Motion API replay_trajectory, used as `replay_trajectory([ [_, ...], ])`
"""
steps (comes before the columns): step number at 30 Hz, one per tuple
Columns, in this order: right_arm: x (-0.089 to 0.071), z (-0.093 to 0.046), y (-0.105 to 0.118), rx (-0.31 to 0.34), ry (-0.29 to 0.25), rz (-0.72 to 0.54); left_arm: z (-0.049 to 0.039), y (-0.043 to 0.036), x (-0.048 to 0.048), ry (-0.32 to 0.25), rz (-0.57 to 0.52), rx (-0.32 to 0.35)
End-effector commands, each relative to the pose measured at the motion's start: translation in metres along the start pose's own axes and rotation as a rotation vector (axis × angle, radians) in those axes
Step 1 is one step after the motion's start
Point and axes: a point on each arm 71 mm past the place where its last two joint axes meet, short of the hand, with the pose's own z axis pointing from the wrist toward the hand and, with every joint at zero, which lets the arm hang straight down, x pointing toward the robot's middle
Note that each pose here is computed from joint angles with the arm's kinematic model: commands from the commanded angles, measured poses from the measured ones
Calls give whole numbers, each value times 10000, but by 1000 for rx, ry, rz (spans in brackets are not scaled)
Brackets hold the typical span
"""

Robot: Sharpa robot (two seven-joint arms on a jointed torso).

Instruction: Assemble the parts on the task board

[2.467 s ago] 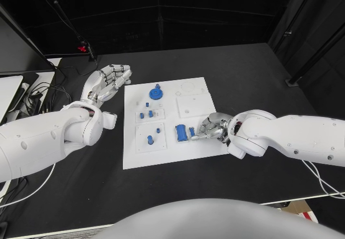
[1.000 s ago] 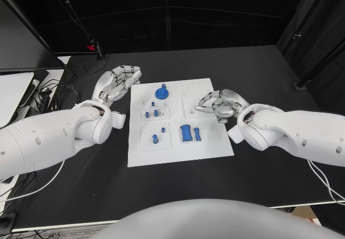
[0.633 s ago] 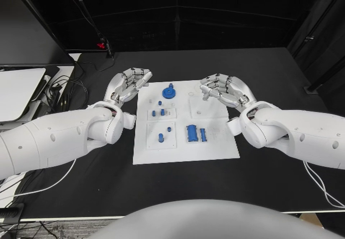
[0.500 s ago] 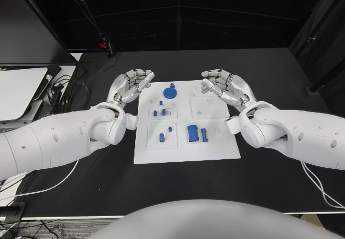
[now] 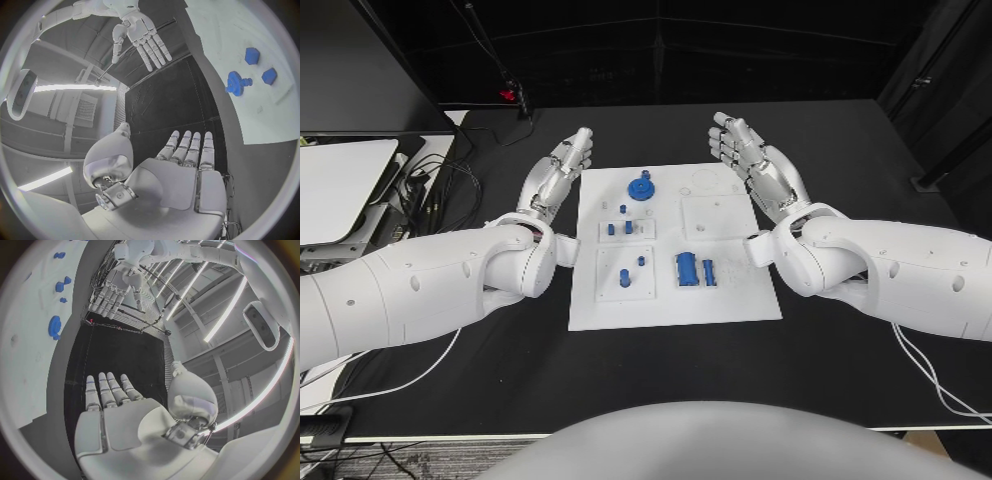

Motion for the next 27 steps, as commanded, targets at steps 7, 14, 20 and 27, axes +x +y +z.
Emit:
replay_trajectory([
  [7, 31, 25, -59, 139, -188, 88, -129, -111, 77, -132, -115, -126],
  [14, 68, 11, -123, 264, -320, 162, -198, -185, 93, -191, -175, -190],
  [20, 76, 6, -134, 286, -340, 174, -199, -187, 94, -193, -176, -191],
  [27, 76, 6, -134, 286, -340, 174, -199, -187, 94, -193, -176, -191],
])
